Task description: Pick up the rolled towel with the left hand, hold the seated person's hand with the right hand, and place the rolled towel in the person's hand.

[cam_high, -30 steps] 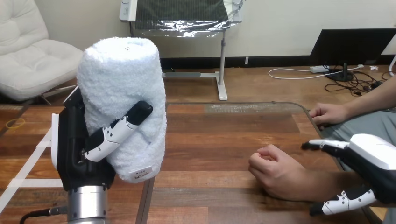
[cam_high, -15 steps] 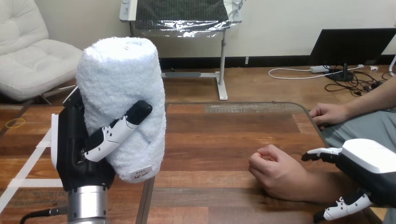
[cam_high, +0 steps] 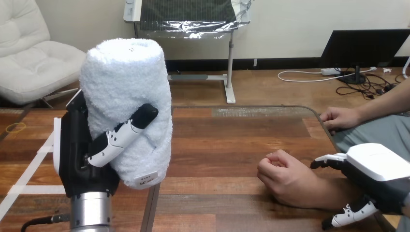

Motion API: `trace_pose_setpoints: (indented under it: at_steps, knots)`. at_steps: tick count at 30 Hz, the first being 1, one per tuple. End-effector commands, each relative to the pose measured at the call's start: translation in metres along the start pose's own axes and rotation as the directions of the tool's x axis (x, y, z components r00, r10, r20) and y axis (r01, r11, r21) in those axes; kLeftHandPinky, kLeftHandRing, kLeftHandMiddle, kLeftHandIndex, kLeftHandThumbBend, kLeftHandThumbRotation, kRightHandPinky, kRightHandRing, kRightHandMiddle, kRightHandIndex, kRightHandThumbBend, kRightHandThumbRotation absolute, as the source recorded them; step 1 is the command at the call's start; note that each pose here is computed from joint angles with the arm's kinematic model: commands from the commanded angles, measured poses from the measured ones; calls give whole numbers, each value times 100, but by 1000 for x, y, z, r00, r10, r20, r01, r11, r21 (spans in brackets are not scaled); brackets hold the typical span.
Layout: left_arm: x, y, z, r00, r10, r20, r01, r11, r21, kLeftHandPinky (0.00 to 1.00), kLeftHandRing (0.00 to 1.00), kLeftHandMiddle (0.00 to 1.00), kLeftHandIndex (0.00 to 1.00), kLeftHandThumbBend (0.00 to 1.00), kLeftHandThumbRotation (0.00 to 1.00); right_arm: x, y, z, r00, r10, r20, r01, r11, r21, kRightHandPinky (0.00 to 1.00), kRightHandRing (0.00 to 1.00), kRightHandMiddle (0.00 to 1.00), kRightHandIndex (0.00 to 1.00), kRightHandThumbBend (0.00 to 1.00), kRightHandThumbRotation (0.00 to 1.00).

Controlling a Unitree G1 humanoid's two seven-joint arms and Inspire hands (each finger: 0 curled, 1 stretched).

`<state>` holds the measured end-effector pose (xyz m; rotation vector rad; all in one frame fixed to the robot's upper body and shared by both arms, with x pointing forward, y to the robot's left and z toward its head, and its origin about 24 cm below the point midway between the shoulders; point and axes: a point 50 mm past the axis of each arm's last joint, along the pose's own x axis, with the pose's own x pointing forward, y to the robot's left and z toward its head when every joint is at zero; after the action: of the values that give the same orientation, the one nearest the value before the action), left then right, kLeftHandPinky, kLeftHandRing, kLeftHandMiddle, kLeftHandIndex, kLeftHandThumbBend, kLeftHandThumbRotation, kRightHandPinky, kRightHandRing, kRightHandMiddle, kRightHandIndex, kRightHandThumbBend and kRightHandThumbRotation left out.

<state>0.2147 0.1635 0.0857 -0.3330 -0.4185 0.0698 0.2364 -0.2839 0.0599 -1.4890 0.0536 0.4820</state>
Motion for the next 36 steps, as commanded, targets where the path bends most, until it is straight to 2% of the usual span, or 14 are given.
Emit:
trace_pose_setpoints:
  at_steps: [1, 15, 27, 36]
  knots:
    - [10, -10, 16, 995, -30, 95, 34, 999, -42, 14, 22, 29, 35, 44, 0, 11, -25, -1, 997, -76, -1, 75, 993, -94, 77, 79, 82, 82, 100, 39]
    - [10, -9, 16, 995, -27, 96, 32, 999, -42, 14, 21, 29, 35, 44, 0, 21, -18, 2, 996, -77, -36, 69, 981, -179, 76, 78, 81, 81, 100, 31]
    - [10, -7, 17, 994, -36, 104, 40, 999, -34, 14, 21, 29, 35, 44, 0, 27, -10, 3, 997, -73, -34, 65, 979, -193, 73, 75, 77, 78, 100, 25]
    - [10, -7, 19, 993, -32, 115, 36, 999, -37, 14, 21, 29, 35, 44, 0, 31, -5, 5, 999, -26, -39, 17, 978, -210, 71, 73, 75, 76, 100, 24]
